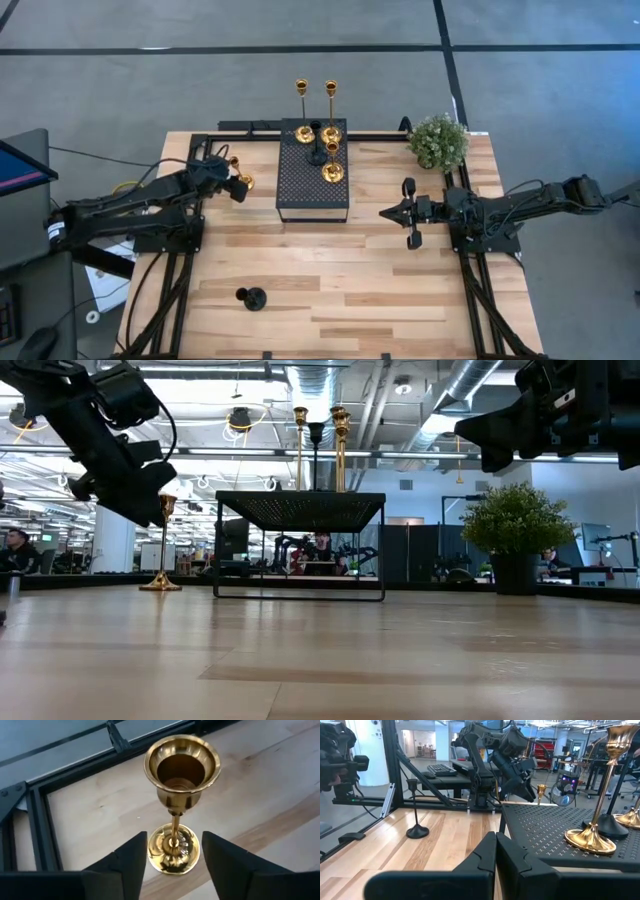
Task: Pick & Place candle stick holders
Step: Put the small gold candle holder on the shelf
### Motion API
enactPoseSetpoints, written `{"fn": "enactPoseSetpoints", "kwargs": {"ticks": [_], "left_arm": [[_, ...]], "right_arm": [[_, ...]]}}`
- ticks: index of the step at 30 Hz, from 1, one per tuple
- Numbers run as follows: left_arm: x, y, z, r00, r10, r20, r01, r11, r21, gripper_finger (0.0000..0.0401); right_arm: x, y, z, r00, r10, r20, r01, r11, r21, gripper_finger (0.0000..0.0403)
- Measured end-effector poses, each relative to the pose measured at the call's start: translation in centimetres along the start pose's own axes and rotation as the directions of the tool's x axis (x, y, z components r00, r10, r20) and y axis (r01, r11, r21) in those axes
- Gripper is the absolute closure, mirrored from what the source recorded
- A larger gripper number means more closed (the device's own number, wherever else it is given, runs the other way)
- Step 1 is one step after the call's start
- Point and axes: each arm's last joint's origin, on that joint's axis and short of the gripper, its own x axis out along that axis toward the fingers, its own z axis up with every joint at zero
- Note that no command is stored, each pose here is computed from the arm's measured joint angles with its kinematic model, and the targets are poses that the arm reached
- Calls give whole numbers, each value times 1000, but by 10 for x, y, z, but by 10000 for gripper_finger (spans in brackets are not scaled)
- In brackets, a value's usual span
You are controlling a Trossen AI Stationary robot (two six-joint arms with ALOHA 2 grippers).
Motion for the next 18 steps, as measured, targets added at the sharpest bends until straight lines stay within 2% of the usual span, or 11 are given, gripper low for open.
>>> {"fn": "enactPoseSetpoints", "kwargs": {"ticks": [7,12,18], "left_arm": [[23,-6,-17,1000,-11,14,11,1000,-5,184],[30,-9,-21,999,-15,32,15,1000,-13,184],[31,-8,-18,994,50,99,-46,998,-40,192]], "right_arm": [[0,0,0,1000,0,0,0,1000,0,403],[0,0,0,1000,0,0,0,1000,0,403],[0,0,0,1000,0,1,0,1000,1,403]]}}
